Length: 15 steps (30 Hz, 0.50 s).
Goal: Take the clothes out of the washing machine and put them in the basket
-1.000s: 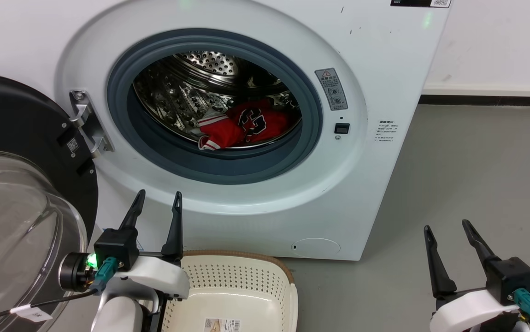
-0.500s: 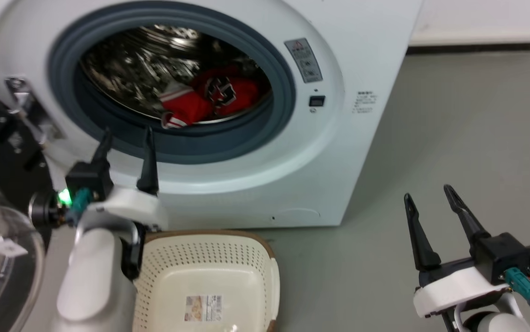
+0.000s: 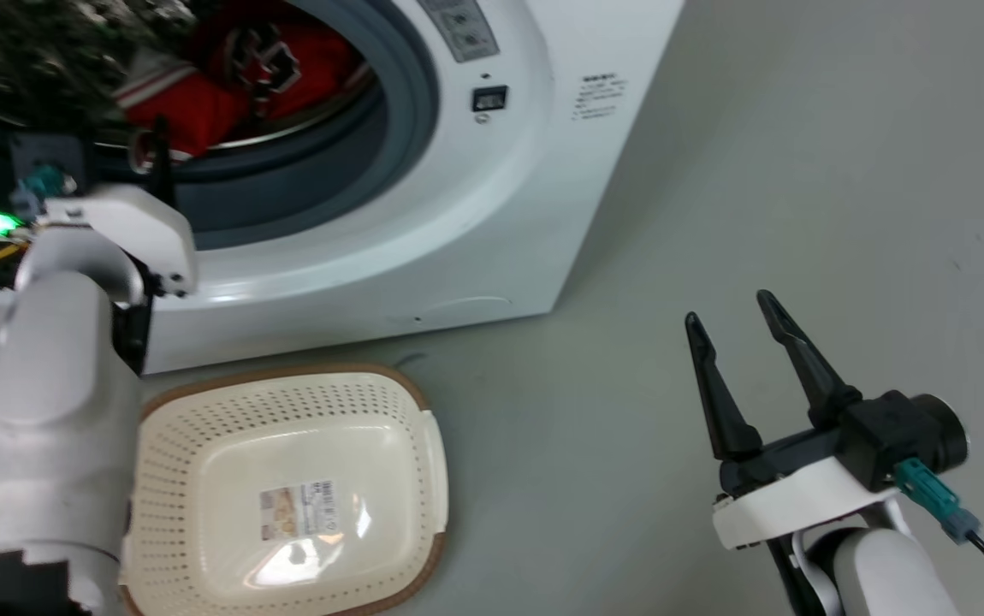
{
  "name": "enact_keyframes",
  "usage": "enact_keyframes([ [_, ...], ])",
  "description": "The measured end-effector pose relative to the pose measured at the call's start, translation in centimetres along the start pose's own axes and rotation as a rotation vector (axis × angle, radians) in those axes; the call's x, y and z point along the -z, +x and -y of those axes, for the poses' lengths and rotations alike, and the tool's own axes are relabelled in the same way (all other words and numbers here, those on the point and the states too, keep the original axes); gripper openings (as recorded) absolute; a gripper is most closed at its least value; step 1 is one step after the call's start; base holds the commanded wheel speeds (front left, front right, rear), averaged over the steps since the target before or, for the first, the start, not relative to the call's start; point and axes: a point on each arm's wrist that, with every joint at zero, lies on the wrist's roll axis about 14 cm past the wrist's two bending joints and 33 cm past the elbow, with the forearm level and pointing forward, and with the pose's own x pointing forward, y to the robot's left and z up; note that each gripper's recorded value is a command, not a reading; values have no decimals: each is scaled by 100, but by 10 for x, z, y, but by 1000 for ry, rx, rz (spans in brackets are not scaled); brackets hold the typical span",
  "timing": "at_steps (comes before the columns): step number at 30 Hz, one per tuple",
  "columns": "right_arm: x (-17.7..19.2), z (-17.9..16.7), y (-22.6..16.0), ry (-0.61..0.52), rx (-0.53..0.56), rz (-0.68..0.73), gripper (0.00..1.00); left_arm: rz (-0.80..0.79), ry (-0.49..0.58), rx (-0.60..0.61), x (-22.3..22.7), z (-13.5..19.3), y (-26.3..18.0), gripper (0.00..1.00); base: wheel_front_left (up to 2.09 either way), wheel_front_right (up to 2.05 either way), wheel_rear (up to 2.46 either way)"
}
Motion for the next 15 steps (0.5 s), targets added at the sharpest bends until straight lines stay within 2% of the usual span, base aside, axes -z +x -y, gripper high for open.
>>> enact_keyframes([
  [8,28,10,3,49,31,-55,100,-206,72,48,35,4,53,100,0,0,0],
  [15,47,24,-2,66,76,-107,100,-452,88,76,78,7,75,100,0,0,0],
])
